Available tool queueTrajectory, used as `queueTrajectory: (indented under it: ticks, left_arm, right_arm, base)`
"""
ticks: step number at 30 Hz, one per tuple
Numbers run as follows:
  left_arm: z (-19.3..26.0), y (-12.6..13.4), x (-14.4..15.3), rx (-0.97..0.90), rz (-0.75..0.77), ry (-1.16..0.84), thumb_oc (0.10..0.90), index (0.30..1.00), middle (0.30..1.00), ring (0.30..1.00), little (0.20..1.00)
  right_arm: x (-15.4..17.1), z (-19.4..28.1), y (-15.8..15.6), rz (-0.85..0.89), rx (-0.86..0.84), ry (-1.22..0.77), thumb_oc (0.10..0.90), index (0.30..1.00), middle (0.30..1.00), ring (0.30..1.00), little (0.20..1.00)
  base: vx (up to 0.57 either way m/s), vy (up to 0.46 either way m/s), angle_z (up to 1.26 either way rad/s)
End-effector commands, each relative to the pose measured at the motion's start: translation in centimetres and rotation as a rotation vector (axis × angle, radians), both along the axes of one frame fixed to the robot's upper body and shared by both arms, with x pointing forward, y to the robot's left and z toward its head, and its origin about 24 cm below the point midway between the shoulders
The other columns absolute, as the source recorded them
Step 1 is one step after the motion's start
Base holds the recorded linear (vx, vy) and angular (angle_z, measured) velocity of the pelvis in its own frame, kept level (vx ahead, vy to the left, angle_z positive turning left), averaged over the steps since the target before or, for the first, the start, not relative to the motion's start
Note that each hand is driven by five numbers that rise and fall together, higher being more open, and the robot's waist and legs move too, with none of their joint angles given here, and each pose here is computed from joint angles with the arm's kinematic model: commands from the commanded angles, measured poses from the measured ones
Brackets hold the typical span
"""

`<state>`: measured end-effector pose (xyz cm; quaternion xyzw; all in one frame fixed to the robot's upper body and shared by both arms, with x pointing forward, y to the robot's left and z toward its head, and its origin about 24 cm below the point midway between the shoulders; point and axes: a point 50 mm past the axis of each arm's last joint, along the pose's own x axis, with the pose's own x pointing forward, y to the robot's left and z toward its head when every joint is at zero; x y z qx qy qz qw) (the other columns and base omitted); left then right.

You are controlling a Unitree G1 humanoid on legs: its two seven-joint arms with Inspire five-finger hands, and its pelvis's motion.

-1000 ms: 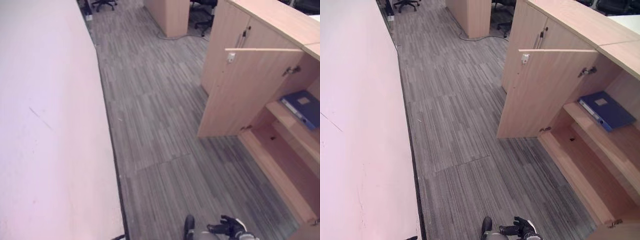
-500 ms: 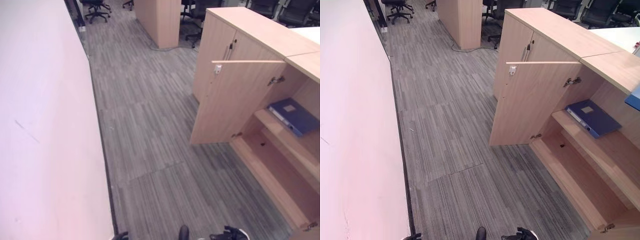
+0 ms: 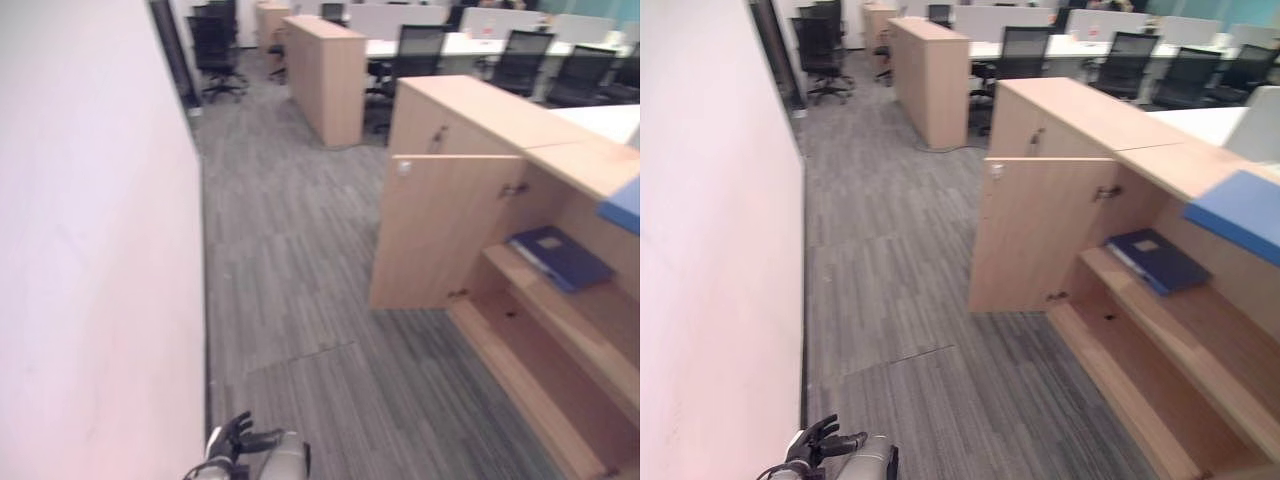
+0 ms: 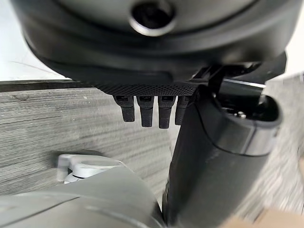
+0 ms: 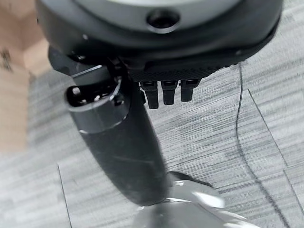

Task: Put the empty folder in the office cabinet

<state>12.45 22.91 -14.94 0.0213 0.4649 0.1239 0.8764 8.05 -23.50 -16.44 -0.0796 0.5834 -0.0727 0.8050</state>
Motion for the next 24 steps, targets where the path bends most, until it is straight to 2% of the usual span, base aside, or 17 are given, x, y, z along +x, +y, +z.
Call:
queueTrajectory:
  ticks: [1,11,14,24]
  left_arm:
    - [-1.8,-0.8,-6.2,0.02,-0.074,0.238,0.8,0.9,0.9,0.9,0.9]
    - [-2.3,-1.2,-8.5,0.002,-0.077,0.323,0.8,0.9,0.9,0.9,0.9]
    - [-2.2,-1.0,-8.3,0.011,-0.075,0.315,0.8,0.9,0.9,0.9,0.9]
    - [-2.3,-0.6,-8.9,0.034,-0.109,0.345,0.8,0.9,0.9,0.9,0.9]
  right_arm:
    - [-0.8,0.1,-0.6,-0.002,-0.021,0.001,0.8,0.9,0.9,0.9,0.9]
    - [-2.8,-0.4,-0.4,0.001,-0.016,0.077,0.8,0.9,0.9,0.9,0.9]
    - [-3.3,-0.5,-0.1,0.0,-0.005,0.093,0.8,0.9,0.9,0.9,0.9]
    - [-1.4,-0.5,1.1,0.036,0.035,0.033,0.8,0.9,0.9,0.9,0.9]
  base:
    - [0.21,0.095,0.28]
    - [0.25,0.123,-0.4]
    - [0.23,0.154,-0.2]
    - [0.16,0.153,-0.14]
